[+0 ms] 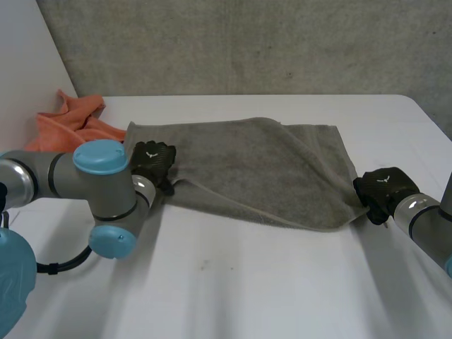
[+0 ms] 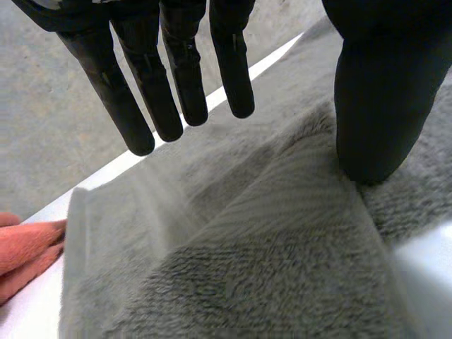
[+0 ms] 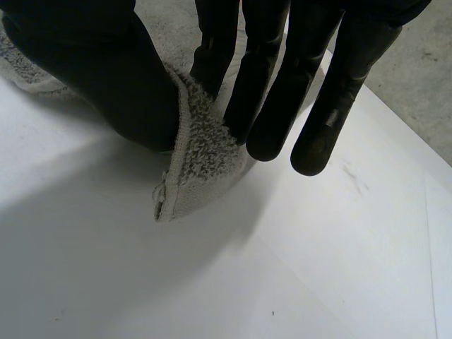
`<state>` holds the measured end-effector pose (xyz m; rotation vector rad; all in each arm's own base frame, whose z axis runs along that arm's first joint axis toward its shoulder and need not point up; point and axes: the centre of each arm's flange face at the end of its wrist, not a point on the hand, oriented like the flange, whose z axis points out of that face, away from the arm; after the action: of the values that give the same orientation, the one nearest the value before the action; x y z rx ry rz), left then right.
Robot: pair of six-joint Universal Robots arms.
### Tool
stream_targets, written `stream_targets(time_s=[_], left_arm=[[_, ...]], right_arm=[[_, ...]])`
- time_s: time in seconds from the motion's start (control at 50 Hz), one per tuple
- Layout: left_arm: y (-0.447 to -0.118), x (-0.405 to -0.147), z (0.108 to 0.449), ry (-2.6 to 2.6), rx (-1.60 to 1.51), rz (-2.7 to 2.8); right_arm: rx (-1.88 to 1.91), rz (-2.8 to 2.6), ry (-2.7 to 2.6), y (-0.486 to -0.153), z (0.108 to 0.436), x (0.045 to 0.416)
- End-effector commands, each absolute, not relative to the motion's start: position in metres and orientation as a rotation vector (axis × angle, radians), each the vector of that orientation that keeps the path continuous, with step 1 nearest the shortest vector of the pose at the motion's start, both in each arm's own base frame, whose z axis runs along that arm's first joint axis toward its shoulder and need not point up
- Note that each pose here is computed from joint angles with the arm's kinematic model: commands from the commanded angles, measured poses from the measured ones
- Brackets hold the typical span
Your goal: Fold the laundry.
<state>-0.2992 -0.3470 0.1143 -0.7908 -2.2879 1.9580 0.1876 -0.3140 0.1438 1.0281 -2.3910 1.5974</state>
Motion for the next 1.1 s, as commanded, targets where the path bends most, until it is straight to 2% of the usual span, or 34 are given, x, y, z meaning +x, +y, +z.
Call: stream_targets(time_s=[0.02,0.24,0.38,0.46,0.52,0.68,0.8,0.9,0.96,1.02,1.1], left_arm=[[-0.35,-0.29,0.114,-2.355,-0.867,2.015],[-0.342,-0.278,0.115,-2.423,-0.948,2.019],[-0.325,-0.272,0.148,-2.386,-0.939,2.06],[-0.298,-0.263,0.173,-2.389,-0.975,2.046],[-0.283,-0.253,0.18,-2.421,-1.008,2.012],[-0.213,-0.222,0.163,-2.612,-1.408,1.635],[-0.17,-0.206,0.158,-2.686,-1.579,1.327],[-0.177,-0.209,0.163,-2.666,-1.585,1.373],[-0.199,-0.22,0.17,-2.619,-1.536,1.522],[-0.229,-0.235,0.164,-2.564,-1.506,1.665],[-0.267,-0.251,0.156,-2.503,-1.446,1.828]], right_arm=[[1.027,1.6,-2.389,-0.314,0.144,0.188],[1.028,1.603,-2.385,-0.315,0.146,0.188],[1.049,1.617,-2.336,-0.318,0.157,0.187],[1.144,1.596,-2.212,-0.311,0.183,0.184],[1.264,1.507,-2.137,-0.295,0.198,0.182],[1.559,1.132,-2.158,-0.243,0.199,0.17],[1.638,0.967,-2.154,-0.224,0.197,0.151],[1.65,0.983,-2.116,-0.227,0.195,0.152],[1.614,1.026,-2.117,-0.241,0.189,0.155],[1.556,1.089,-2.126,-0.267,0.173,0.166],[1.495,1.187,-2.069,-0.29,0.166,0.192]])
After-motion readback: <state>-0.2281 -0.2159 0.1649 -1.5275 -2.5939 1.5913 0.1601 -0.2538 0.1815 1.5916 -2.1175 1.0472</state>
